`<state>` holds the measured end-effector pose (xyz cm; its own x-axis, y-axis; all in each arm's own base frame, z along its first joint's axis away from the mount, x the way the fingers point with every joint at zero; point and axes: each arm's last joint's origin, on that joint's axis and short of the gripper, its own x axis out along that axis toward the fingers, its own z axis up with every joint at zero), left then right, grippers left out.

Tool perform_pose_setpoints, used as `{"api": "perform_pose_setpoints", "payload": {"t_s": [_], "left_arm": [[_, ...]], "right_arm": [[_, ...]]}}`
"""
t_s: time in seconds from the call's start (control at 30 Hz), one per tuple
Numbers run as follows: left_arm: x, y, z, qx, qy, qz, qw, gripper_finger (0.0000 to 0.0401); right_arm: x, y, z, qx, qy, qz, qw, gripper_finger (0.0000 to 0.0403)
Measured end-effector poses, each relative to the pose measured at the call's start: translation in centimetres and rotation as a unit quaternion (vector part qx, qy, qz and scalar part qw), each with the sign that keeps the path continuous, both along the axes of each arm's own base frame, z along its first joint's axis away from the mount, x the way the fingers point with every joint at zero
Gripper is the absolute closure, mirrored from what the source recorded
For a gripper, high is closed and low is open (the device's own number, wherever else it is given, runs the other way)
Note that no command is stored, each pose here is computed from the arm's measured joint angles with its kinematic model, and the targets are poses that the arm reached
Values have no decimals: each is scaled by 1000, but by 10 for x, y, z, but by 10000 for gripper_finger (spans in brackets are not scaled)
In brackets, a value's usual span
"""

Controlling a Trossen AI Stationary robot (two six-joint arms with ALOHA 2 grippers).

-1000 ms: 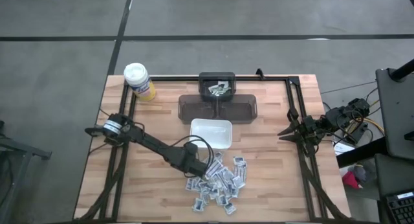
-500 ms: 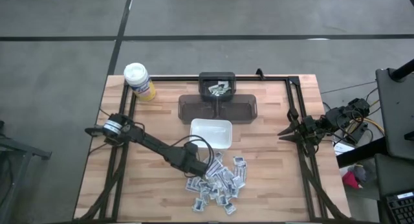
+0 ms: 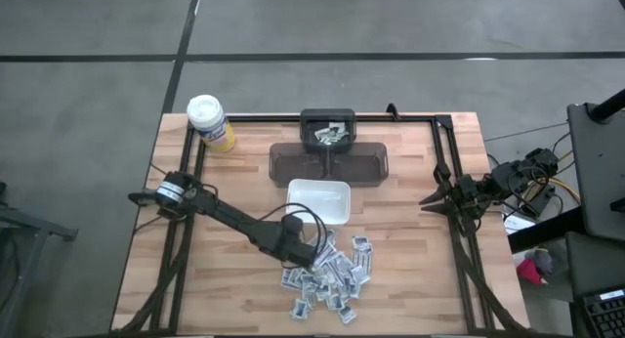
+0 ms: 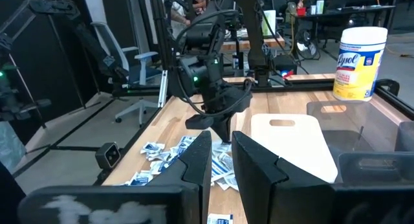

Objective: Pick & Place First Aid Supplies
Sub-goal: Put the alcohol pad into the left black bin

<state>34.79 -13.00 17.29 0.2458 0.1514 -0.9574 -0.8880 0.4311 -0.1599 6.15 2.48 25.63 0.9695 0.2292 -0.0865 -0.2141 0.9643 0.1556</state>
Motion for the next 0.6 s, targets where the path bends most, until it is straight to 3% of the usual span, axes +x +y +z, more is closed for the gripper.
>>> {"api": "perform_pose_setpoints", "payload": {"t_s": [0.2, 0.33, 0.6], "left_arm": [[3, -2, 17, 6, -14, -51, 999, 401], [0, 1, 39, 35, -39, -95, 994, 401], [-10, 11, 95, 118, -137, -81, 980, 401]], "right_arm": [[0, 0, 0, 0, 0, 0, 1000, 344], [0, 0, 0, 0, 0, 0, 1000, 344], [0, 0, 0, 1, 0, 0, 1000, 344]]}}
